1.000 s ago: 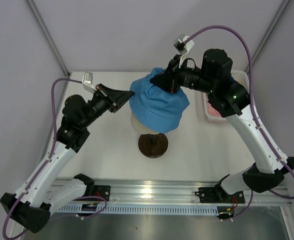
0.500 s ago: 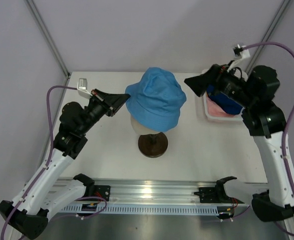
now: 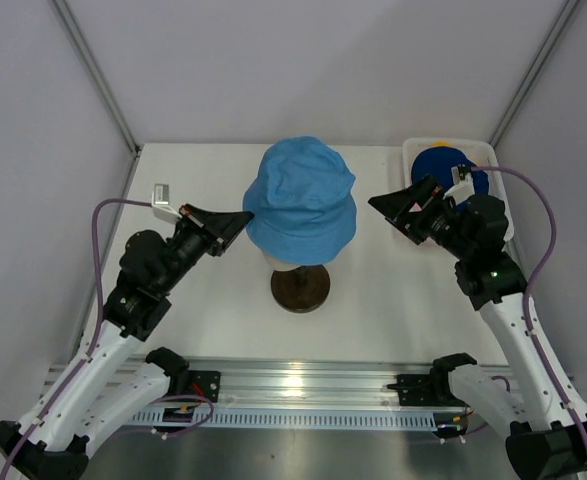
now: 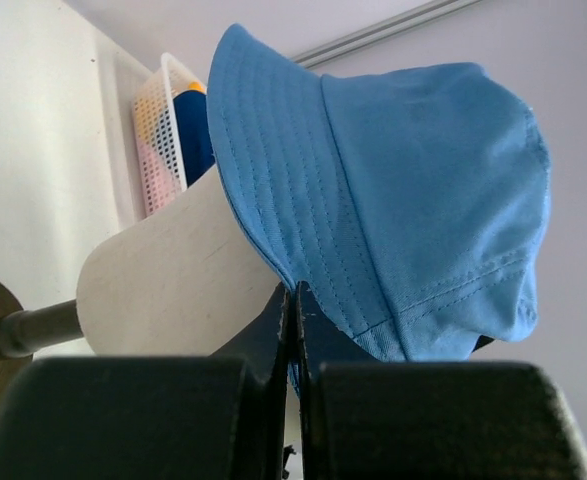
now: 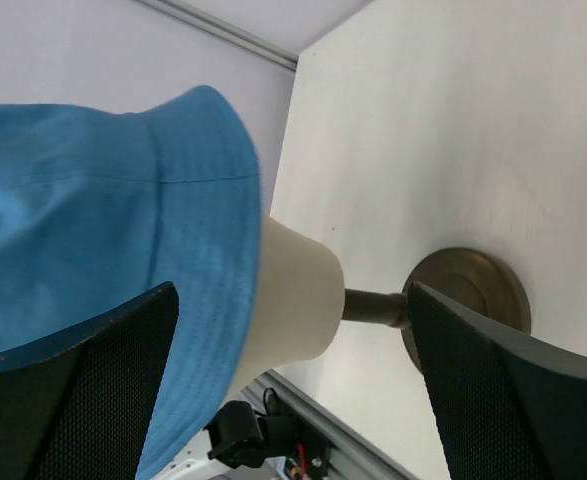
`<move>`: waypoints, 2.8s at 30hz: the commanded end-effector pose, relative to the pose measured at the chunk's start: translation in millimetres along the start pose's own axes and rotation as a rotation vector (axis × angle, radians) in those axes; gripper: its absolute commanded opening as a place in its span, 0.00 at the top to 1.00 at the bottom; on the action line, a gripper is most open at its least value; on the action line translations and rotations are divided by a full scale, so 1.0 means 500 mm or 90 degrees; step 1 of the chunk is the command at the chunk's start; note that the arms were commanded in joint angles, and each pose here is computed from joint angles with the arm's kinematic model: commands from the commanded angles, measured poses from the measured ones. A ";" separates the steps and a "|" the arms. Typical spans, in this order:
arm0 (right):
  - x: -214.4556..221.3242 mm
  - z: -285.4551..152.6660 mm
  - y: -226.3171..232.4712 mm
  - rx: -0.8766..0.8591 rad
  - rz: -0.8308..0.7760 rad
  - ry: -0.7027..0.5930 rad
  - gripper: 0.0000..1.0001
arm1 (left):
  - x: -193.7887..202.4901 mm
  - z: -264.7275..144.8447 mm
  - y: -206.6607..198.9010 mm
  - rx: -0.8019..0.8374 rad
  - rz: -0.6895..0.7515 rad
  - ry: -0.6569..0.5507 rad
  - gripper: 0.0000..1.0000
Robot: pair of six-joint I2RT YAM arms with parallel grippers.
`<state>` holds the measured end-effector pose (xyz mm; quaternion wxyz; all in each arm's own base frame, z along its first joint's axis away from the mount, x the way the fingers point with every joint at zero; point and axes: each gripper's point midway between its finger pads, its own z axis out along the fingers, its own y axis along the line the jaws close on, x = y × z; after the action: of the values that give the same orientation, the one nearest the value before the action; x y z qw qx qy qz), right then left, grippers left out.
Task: Stack the hats
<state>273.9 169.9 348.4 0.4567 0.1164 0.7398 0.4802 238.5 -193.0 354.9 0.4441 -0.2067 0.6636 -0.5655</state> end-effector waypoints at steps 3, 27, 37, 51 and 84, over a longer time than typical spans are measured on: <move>-0.028 -0.005 0.051 -0.078 0.085 -0.063 0.02 | 0.028 -0.006 0.053 -0.048 0.009 0.012 0.99; 0.040 0.071 0.056 -0.113 0.213 -0.042 0.23 | 0.021 -0.023 0.025 -0.037 -0.018 -0.017 0.99; 0.034 0.095 0.077 -0.138 0.252 -0.033 0.58 | 0.029 -0.010 0.012 -0.031 -0.043 -0.017 0.99; 0.046 0.116 0.037 -0.058 0.216 -0.015 1.00 | 0.020 -0.014 0.008 -0.057 -0.075 -0.033 0.99; 0.050 0.146 -0.011 0.016 0.022 0.109 1.00 | -0.149 -0.089 -0.119 -0.083 0.190 -0.194 0.38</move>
<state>309.7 224.5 311.6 0.3786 0.1329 0.7684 0.4986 229.4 -152.4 396.9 0.5402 -0.2332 0.6710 -0.4511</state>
